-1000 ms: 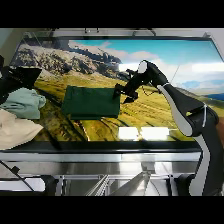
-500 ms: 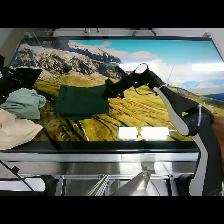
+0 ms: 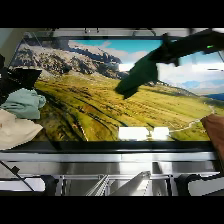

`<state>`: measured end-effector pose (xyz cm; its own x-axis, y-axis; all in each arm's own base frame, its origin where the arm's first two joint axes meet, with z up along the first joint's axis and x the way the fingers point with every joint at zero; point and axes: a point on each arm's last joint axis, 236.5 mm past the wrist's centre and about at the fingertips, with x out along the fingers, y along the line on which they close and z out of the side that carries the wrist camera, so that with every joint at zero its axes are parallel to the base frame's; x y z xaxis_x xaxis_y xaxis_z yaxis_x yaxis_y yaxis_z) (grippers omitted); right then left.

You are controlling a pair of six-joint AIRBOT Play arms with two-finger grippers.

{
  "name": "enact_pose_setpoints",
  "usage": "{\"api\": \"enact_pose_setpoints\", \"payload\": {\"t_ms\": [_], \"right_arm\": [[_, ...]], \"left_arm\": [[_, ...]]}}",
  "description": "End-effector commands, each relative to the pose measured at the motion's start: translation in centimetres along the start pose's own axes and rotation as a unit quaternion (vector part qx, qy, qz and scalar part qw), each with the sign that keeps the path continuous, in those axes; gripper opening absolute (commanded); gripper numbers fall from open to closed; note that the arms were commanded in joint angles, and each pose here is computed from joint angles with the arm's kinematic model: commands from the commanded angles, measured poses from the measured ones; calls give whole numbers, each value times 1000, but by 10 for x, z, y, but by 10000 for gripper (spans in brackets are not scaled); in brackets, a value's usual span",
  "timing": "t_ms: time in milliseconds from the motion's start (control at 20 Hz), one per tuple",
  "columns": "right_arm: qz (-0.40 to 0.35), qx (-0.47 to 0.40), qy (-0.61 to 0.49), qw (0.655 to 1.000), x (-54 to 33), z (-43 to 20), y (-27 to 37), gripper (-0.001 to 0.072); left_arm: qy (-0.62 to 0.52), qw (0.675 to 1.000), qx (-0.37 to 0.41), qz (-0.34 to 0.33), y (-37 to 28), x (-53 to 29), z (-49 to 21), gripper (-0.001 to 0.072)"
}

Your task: Fold the shirts.

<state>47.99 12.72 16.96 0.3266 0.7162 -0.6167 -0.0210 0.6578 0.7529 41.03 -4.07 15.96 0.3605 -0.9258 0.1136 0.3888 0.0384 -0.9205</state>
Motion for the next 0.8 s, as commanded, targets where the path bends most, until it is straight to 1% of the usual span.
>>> {"api": "enact_pose_setpoints", "payload": {"t_ms": [0, 50, 150, 250, 300, 350, 500, 600, 650, 750], "right_arm": [[-68, 100, -73, 990, -116, 9, -71, 19], [-85, 130, -84, 984, -142, 7, -100, 19], [-150, 186, -97, 966, -190, -12, -156, 17], [-236, 242, -114, 934, -245, -44, -200, 16], [-268, 267, -126, 917, -271, -61, -214, 16], [-284, 286, -151, 902, -297, -73, -221, 16], [-301, 322, -224, 869, -355, -102, -223, 16], [-308, 347, -252, 849, -378, -122, -227, 17], [-309, 356, -253, 845, -382, -131, -231, 17], [-307, 369, -226, 847, -371, -151, -246, 17]], "left_arm": [[0, 1000, 0, 0, 0, 0, 0, 21], [1, 1000, -1, 0, 0, 0, 0, 21], [1, 1000, -1, -1, 0, 0, 0, 20], [8, 1000, -5, -3, -1, 5, -3, 21], [13, 1000, -6, -5, -1, 10, -6, 20], [19, 1000, -7, -8, -1, 15, -8, 20], [45, 999, -10, -16, -3, 34, -20, 21], [64, 998, -12, -21, -4, 48, -30, 21], [72, 997, -13, -24, -4, 53, -34, 21], [84, 996, -7, -30, -6, 62, -40, 21]]}}
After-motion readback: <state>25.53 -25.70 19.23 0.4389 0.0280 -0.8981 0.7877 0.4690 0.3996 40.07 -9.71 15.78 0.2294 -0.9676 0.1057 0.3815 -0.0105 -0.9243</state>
